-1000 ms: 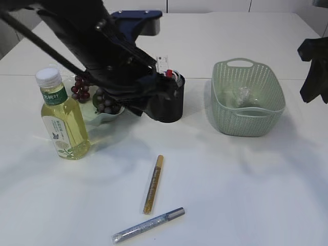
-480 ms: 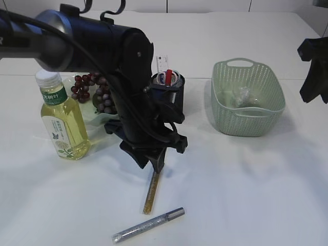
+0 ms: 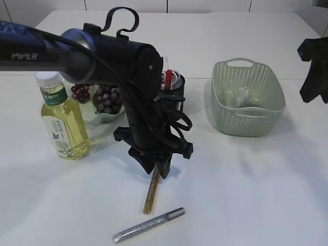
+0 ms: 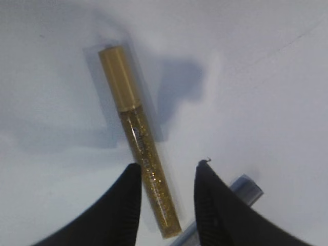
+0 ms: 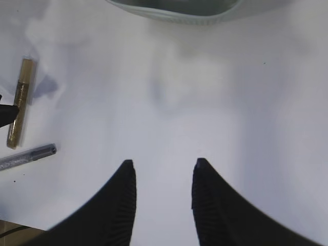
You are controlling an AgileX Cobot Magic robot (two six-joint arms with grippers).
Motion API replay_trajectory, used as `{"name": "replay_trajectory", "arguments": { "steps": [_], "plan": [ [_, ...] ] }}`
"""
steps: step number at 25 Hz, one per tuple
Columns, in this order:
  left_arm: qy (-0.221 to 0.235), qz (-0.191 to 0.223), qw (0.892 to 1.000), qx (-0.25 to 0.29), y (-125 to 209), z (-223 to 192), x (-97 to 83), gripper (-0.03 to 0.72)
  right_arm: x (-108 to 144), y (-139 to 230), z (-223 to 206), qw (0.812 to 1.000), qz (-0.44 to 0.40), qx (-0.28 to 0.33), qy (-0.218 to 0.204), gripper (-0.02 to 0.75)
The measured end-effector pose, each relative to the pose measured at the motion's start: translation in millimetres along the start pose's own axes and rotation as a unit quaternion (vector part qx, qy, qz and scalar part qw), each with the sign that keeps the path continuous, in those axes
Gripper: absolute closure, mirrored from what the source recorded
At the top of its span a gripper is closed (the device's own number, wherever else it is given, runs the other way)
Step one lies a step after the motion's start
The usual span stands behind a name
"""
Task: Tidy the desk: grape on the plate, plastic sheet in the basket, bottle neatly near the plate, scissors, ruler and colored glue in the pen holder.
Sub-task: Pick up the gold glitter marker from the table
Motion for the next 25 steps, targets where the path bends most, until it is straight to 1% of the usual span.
{"name": "replay_trajectory", "arguments": {
  "steps": [3, 7, 14, 18, 25],
  "plan": [
    [-0.003, 0.006, 1.0, 0.002, -0.6, -2.9, 0.5, 0.428, 0.0, 0.0, 0.0, 1.0, 0.0, 0.0, 0.0, 0.433],
    [-0.013, 0.027, 1.0, 0.009, -0.4, -8.8, 2.9, 0.428, 0.0, 0.0, 0.0, 1.0, 0.0, 0.0, 0.0, 0.433],
    [-0.016, 0.055, 0.998, 0.011, -1.1, -11.0, 4.9, 0.428, 0.0, 0.0, 0.0, 1.0, 0.0, 0.0, 0.0, 0.433],
    [-0.018, 0.063, 0.998, 0.024, -0.1, -22.1, 5.6, 0.428, 0.0, 0.0, 0.0, 1.0, 0.0, 0.0, 0.0, 0.433],
    [-0.018, 0.065, 0.997, 0.026, 0.1, -24.1, 5.7, 0.428, 0.0, 0.0, 0.0, 1.0, 0.0, 0.0, 0.0, 0.433]
  ]
}}
Point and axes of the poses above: a point on each arm's last joint axis where the gripper is mounted, z pointing back along that axis away from the gripper, x along the wrist's bending axis when the last joint is at zero, y = z × x, the point moved 2 cm from there along -z, pointing out along that axis toward the gripper, and after that the axes turned 8 degrees about z, right-handed, at the moved point
